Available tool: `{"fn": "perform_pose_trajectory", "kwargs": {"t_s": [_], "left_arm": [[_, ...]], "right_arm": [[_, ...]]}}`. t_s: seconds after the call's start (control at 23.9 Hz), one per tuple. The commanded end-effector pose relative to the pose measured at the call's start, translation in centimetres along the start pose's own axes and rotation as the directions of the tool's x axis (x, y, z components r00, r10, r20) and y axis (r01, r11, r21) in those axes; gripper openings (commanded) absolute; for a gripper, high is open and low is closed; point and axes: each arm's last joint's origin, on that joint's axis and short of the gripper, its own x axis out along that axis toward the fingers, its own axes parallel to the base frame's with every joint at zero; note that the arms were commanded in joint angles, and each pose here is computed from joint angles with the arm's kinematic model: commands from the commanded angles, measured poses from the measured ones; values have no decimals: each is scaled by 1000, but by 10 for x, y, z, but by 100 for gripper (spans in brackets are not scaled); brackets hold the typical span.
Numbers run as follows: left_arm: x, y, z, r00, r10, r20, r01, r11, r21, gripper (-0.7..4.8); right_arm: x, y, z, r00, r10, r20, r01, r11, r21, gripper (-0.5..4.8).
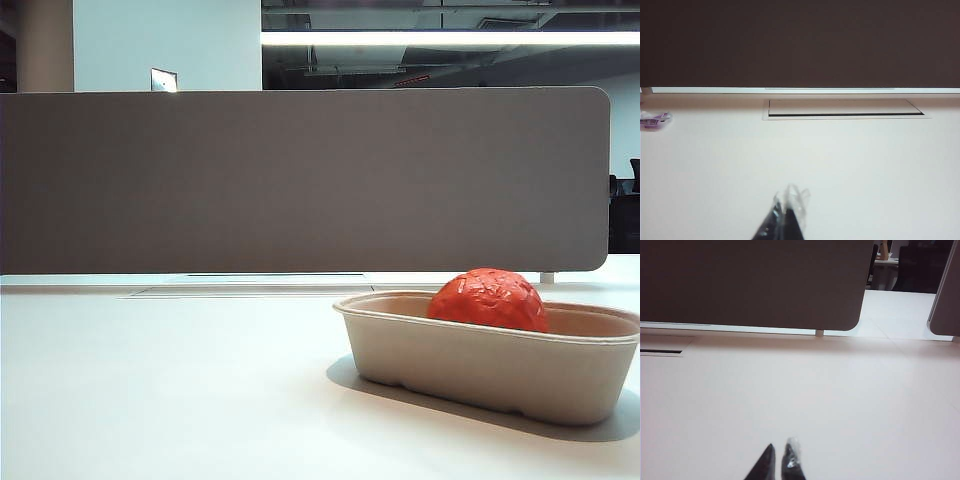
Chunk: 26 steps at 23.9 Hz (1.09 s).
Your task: Pick up the orange and place it into the paper lunchbox.
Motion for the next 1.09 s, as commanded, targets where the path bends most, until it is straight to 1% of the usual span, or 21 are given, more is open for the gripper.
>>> {"fn": "perform_pose_trajectory", "kwargs": {"t_s": [0.04, 0.08, 0.17, 0.38, 1.09], "left_arm": [[0, 0, 1, 1000, 5, 13, -5, 1000, 4, -5], [0, 0, 1, 1000, 5, 13, -5, 1000, 4, -5], [0, 0, 1, 1000, 5, 14, -5, 1000, 4, -5], [0, 0, 1, 1000, 5, 13, -5, 1000, 4, -5], [0, 0, 1, 1000, 5, 13, -5, 1000, 4, -5]], "right_arm": [[0, 0, 0, 1000, -3, 13, 3, 1000, -1, 31], [0, 0, 1, 1000, -10, 15, 10, 1000, -1, 31], [0, 0, 0, 1000, -16, 12, 16, 1000, -1, -8], [0, -2, -2, 998, -59, -12, 59, 998, -5, -7], [0, -2, -2, 998, -58, -14, 58, 998, -5, -7]]}}
